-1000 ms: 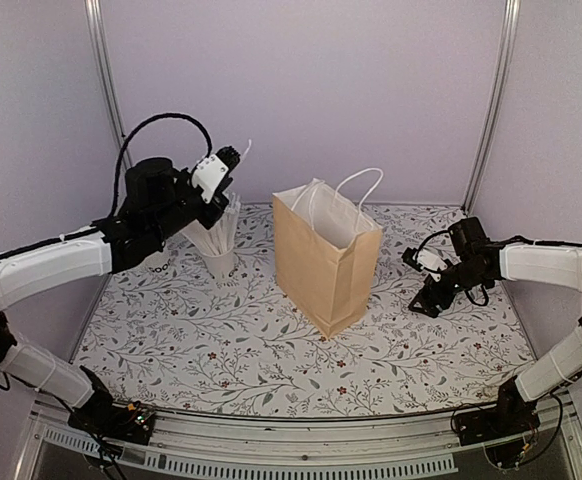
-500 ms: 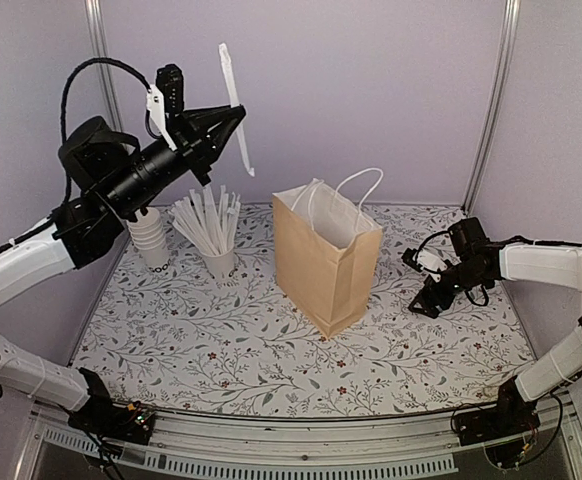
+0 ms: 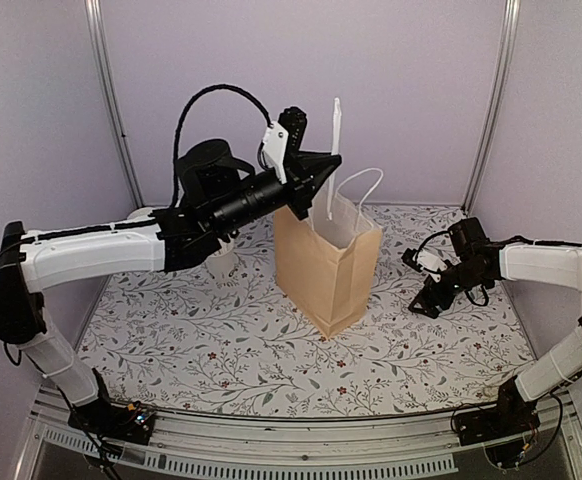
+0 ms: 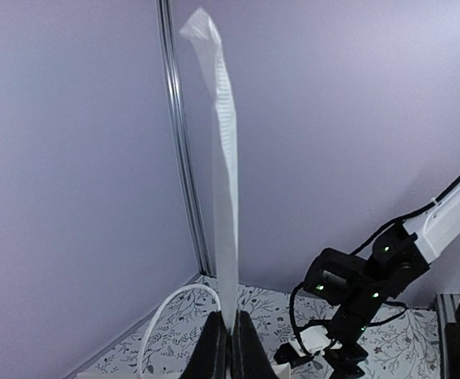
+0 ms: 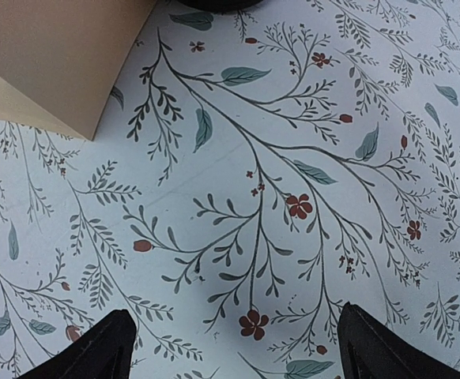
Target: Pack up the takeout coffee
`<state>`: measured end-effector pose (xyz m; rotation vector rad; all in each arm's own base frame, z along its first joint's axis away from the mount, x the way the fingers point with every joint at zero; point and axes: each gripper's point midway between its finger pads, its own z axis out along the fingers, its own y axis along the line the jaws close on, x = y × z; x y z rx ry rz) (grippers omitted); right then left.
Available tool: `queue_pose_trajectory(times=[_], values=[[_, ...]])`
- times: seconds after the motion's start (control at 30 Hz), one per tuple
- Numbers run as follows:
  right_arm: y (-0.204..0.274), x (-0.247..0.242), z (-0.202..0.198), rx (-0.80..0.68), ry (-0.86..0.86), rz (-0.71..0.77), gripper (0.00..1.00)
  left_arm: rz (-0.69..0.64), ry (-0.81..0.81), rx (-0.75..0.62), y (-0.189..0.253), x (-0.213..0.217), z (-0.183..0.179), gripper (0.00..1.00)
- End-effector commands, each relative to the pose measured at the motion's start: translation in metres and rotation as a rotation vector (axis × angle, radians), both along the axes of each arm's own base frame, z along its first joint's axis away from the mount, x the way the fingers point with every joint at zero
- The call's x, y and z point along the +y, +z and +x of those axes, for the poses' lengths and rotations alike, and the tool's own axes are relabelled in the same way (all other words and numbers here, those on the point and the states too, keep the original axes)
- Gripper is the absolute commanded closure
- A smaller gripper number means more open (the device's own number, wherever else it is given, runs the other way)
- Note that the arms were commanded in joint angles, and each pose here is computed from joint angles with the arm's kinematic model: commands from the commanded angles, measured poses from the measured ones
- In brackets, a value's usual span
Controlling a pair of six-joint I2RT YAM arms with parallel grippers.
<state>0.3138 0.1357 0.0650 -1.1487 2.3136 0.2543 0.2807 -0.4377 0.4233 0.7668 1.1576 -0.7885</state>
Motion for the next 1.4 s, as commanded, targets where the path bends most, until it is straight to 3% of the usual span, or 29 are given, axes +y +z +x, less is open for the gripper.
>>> queue_pose_trajectory(times=[0.0,0.13,0.23,0.43,0.67,0.83,1.03,1.1,1.23,1.37], values=[[0.007,0.005,0.004,-0.015,0.02,0.006,0.08,-0.03,0.063,-0.013,0.005,-0.009,0.014,0.92],[0.006,0.006,0.004,-0.013,0.021,0.006,0.08,-0.016,0.097,0.026,-0.003,-0.012,0.024,0.56],[0.007,0.006,0.004,-0.012,0.024,0.007,0.08,-0.036,0.094,0.043,0.006,-0.009,0.022,0.42],[0.017,0.004,0.013,-0.043,-0.004,0.005,0.06,-0.057,0.099,0.025,0.039,0.013,0.008,0.39],[0.092,-0.007,0.045,-0.25,-0.11,0.037,0.02,0.085,0.385,-0.008,0.038,0.081,0.021,0.3],[0.182,-0.054,0.077,-0.429,-0.289,0.111,0.01,0.186,0.561,0.037,0.013,0.139,0.041,0.24],[0.279,-0.084,0.081,-0.581,-0.466,0.318,0.01,0.183,0.744,0.2,-0.024,0.216,0.07,0.09],[0.296,-0.083,0.075,-0.61,-0.491,0.384,0.01,0.182,0.831,0.269,-0.04,0.243,0.078,0.01],[0.319,-0.08,0.055,-0.686,-0.485,0.459,0.01,0.153,0.922,0.368,-0.07,0.278,0.083,0.0],[0.316,-0.079,0.047,-0.677,-0.485,0.481,0.01,0.156,0.889,0.391,-0.085,0.276,0.084,0.0]])
